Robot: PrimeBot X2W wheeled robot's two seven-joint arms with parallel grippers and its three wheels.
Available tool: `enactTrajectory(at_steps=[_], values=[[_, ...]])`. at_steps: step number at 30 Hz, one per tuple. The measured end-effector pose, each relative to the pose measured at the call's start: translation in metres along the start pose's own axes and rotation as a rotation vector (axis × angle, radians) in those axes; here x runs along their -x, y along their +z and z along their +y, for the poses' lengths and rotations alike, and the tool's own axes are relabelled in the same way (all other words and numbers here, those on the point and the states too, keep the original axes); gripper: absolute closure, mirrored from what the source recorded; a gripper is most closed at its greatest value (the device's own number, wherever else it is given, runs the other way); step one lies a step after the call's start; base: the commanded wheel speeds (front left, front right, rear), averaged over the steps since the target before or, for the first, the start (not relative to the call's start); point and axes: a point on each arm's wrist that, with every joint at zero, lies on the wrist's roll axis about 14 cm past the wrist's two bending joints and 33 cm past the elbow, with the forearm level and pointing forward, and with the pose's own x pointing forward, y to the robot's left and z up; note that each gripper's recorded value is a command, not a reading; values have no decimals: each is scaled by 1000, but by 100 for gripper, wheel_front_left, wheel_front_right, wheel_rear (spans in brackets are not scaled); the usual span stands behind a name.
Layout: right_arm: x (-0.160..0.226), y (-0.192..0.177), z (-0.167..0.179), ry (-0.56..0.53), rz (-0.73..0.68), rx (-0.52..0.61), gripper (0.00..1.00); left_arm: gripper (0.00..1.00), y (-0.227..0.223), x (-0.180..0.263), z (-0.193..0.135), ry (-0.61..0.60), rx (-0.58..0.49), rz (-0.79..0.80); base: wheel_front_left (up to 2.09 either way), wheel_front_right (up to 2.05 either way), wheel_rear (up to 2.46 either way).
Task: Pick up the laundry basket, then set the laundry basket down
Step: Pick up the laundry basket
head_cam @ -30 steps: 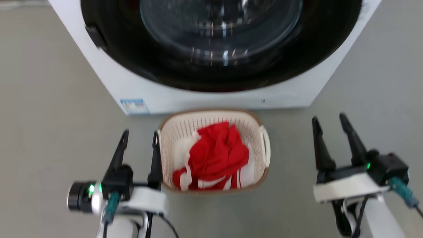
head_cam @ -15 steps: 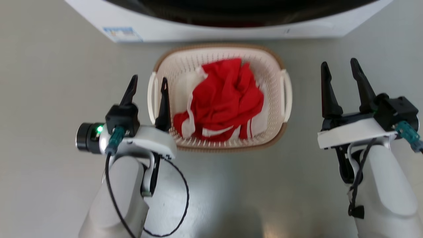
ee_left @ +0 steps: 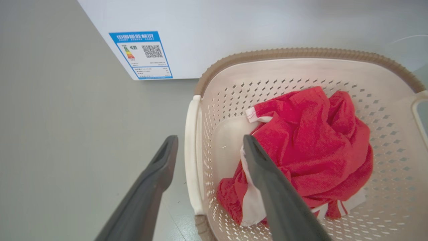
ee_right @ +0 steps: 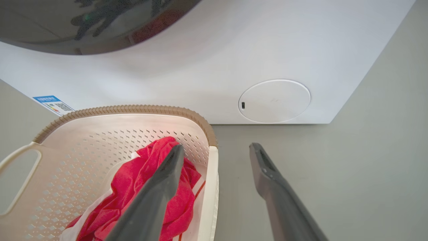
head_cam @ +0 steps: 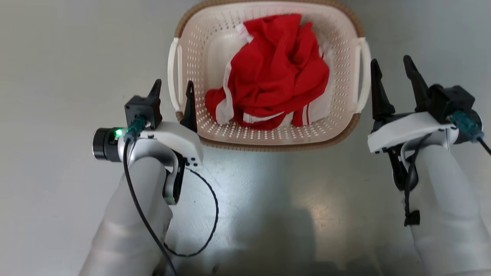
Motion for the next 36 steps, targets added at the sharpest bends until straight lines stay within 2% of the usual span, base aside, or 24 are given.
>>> enactTrajectory(at_steps=[9, 16, 34, 35, 36], values=[[-26, -51, 7, 26, 131, -1, 0, 0, -38, -23, 12, 22, 17, 124, 0, 0, 0], [-29, -72, 17, 56, 194, -3, 0, 0, -53, -27, 13, 8, -9, 178, 0, 0, 0], [-36, -88, 24, 80, 254, -12, 0, 0, -70, -37, -6, -82, -34, 261, 0, 0, 0], [-37, -88, 24, 81, 257, -12, 0, 13, -70, -37, -6, -82, -31, 264, 0, 0, 0], [-38, -88, 24, 81, 256, -12, 0, 36, -71, -37, -7, -86, -33, 266, 0, 0, 0]])
